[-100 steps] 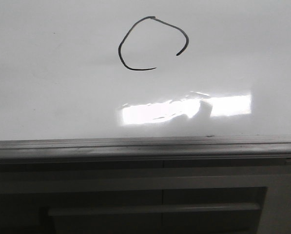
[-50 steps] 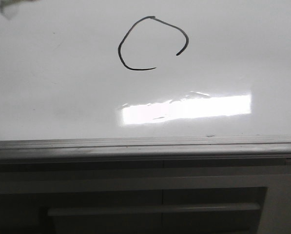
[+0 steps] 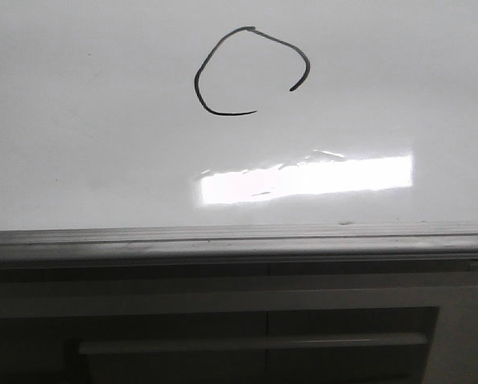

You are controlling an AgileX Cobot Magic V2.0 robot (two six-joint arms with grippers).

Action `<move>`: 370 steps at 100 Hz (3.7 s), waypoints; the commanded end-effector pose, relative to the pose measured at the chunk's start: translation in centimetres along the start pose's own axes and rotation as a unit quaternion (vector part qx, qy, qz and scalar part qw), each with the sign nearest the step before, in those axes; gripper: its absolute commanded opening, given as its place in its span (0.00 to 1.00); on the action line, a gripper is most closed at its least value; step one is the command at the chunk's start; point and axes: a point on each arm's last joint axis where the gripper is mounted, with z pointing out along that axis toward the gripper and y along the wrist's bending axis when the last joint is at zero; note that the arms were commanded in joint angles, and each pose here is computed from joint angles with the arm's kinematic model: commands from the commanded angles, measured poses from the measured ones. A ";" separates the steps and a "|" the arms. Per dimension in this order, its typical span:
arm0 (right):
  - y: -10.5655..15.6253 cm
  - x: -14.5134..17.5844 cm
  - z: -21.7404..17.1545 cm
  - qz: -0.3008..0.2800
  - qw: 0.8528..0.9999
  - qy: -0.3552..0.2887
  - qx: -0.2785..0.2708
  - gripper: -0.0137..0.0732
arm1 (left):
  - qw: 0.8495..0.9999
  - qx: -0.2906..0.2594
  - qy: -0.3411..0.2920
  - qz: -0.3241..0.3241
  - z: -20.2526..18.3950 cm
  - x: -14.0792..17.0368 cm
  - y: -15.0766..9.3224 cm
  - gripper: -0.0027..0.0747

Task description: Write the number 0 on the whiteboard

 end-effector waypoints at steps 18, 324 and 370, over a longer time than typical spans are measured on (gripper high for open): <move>0.6 -1.3 -0.9 0.001 0.999 -0.022 -0.026 0.10 | 0.997 -0.054 -0.047 0.002 -1.0 -1.2 0.7 0.36; -1.1 6.3 -12.7 0.150 0.916 -0.114 0.355 0.08 | 0.810 -0.268 -0.261 -0.451 9.5 3.7 9.7 0.82; -1.3 6.2 -12.9 0.149 0.910 -0.120 0.368 0.08 | 0.797 -0.260 -0.359 -0.411 3.9 2.3 7.1 0.63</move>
